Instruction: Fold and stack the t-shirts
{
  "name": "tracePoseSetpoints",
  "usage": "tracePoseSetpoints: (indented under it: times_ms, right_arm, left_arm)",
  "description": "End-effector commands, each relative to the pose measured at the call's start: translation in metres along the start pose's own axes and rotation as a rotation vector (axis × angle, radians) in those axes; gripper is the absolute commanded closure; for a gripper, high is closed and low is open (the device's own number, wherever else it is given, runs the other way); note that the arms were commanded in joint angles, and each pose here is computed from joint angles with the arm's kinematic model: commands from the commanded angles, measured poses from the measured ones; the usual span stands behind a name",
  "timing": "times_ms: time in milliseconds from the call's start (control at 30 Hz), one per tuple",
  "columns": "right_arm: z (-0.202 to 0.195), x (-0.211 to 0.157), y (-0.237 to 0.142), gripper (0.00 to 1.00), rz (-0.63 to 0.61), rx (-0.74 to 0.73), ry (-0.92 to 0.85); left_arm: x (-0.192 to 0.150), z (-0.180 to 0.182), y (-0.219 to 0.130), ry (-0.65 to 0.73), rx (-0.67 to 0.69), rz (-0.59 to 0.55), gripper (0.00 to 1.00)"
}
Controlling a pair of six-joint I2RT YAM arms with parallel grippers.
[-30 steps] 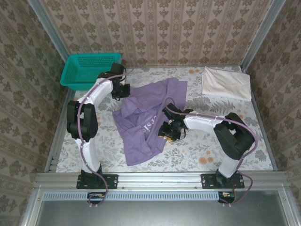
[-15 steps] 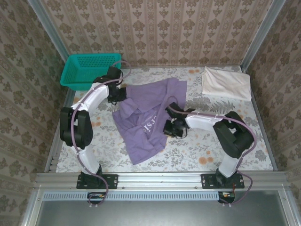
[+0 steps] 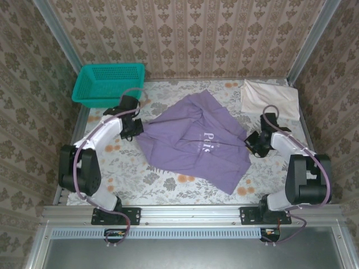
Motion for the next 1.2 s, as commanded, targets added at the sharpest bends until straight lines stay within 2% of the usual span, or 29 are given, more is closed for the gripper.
tracePoseSetpoints:
  times_ms: [0,167,233,267,300,367,433,500,633,700,767,833,933,1033,1167]
  right_arm:
    - [-0.020,0.009,-0.005,1.00,0.017,-0.017,0.027]
    - [-0.024,0.013,0.001,1.00,0.024,-0.025,0.049]
    - [-0.029,0.014,0.000,0.99,0.016,-0.027,0.065]
    - [-0.029,0.014,-0.003,0.95,0.009,-0.023,0.066]
    - [-0.024,0.015,-0.007,0.91,-0.006,0.004,0.058]
    - [-0.003,0.019,-0.022,0.75,-0.061,0.116,0.028]
    - [0.022,0.020,-0.033,0.68,-0.083,0.173,-0.041]
    - [0.053,0.019,-0.037,0.60,-0.089,0.201,-0.144]
    - [0.104,0.010,-0.025,0.54,-0.047,0.206,-0.291]
    - [0.129,0.000,-0.011,0.54,-0.003,0.193,-0.371]
    - [0.153,-0.010,0.005,0.59,0.049,0.188,-0.423]
    - [0.171,-0.019,0.024,0.66,0.101,0.155,-0.452]
    - [0.194,-0.030,0.049,0.75,0.131,0.139,-0.482]
    - [0.212,-0.039,0.071,0.78,0.155,0.135,-0.493]
    - [0.220,-0.041,0.102,0.78,0.175,0.076,-0.497]
  left_arm:
    - [-0.041,0.025,-0.009,-0.077,0.084,0.027,1.00]
    - [-0.106,0.051,-0.007,-0.096,0.162,0.110,1.00]
    - [-0.129,0.057,-0.006,-0.115,0.165,0.162,0.91]
    - [-0.133,0.056,-0.010,-0.113,0.158,0.167,0.82]
    - [-0.129,0.053,-0.015,-0.100,0.142,0.142,0.66]
    - [-0.111,0.048,-0.031,-0.108,0.110,0.077,0.47]
    - [-0.077,0.039,-0.049,-0.090,0.066,-0.023,0.37]
    - [-0.039,0.025,-0.064,-0.045,0.020,-0.107,0.33]
    - [0.029,-0.024,-0.064,0.115,-0.124,-0.167,0.32]
    - [0.055,-0.058,-0.051,0.225,-0.189,-0.146,0.32]
    - [0.072,-0.090,-0.034,0.305,-0.230,-0.093,0.38]
    - [0.083,-0.121,-0.013,0.373,-0.262,-0.042,0.48]
    - [0.098,-0.152,0.025,0.397,-0.272,0.013,0.61]
    - [0.104,-0.178,0.059,0.403,-0.275,0.053,0.65]
    - [0.104,-0.182,0.103,0.385,-0.213,0.110,0.68]
Point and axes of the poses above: each hand's point on the last joint's axis, 136 mm out from that joint toward the fingers, its own y axis out along the fingers, its own z axis along the line the jaws close on, x = y × z, the point moved 4 cm from there along -y, back along the fingers, and after that the axes turned 10 degrees about y, right-handed, at the moved point
